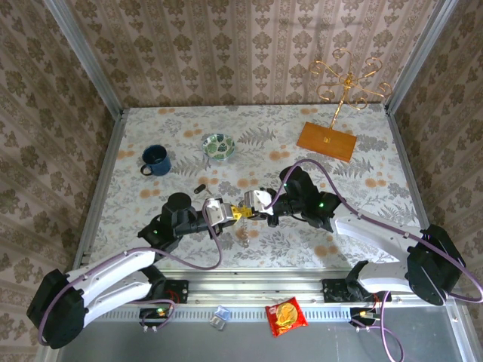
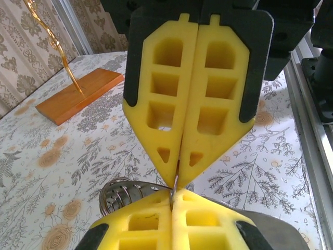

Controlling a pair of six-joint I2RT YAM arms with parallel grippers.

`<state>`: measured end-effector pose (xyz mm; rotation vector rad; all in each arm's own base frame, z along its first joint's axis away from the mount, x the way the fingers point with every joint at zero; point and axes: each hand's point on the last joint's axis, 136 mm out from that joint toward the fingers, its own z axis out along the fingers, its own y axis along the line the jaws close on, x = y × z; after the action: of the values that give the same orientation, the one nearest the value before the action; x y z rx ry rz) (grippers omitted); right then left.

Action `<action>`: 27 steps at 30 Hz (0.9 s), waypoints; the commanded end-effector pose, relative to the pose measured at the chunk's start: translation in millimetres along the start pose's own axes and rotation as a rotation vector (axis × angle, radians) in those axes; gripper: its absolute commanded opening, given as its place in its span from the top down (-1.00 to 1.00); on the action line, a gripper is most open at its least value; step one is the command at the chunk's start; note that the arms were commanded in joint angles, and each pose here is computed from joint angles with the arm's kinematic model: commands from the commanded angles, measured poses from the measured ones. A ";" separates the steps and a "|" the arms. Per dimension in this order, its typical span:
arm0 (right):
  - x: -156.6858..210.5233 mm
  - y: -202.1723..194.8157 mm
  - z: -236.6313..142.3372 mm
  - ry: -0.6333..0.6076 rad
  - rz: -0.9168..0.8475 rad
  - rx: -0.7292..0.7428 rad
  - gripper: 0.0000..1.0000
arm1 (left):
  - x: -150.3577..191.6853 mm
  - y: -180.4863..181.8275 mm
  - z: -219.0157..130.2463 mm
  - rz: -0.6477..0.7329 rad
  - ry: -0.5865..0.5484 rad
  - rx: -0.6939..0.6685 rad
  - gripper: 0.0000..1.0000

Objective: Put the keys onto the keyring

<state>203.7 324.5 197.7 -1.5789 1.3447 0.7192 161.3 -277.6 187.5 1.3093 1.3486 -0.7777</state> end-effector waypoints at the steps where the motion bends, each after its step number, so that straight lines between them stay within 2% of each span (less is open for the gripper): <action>1: -19.6 -0.8 -6.0 -0.060 0.007 0.006 0.94 | -25.5 11.9 -3.8 0.041 -0.079 -0.050 1.00; 2: -22.5 -8.4 -10.7 -0.071 0.026 0.045 0.62 | -26.3 14.2 -5.1 0.041 -0.078 -0.065 1.00; 3: -26.1 -16.6 -17.0 -0.090 0.053 0.086 0.40 | -26.6 15.6 -6.5 0.042 -0.075 -0.077 1.00; 6: -31.3 -48.7 -41.6 -0.136 0.144 0.273 0.01 | -29.0 21.3 -11.3 0.029 -0.057 -0.125 1.00; 7: -29.7 -57.5 -49.5 -0.142 0.168 0.334 -0.04 | -29.4 22.9 -12.6 0.023 -0.044 -0.140 1.00; 11: -12.4 -82.0 -72.5 -0.111 0.315 0.539 -0.11 | -27.8 27.6 -19.0 -0.008 0.036 -0.213 1.00; 17: 33.8 -100.9 -74.3 0.005 0.719 0.707 -0.05 | -27.2 49.2 -44.5 -0.099 0.154 -0.400 1.00; 22: 60.1 -107.1 -43.9 0.153 0.967 0.694 0.04 | -26.3 75.0 -87.0 -0.145 0.251 -0.620 1.00; 27: 73.3 -110.0 13.3 0.295 1.052 0.584 0.07 | -15.7 93.2 -137.0 -0.161 0.357 -0.833 1.00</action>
<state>331.8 293.0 184.1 -0.5041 2.2030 0.5939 207.0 -180.3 254.3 0.8346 1.7082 -0.2186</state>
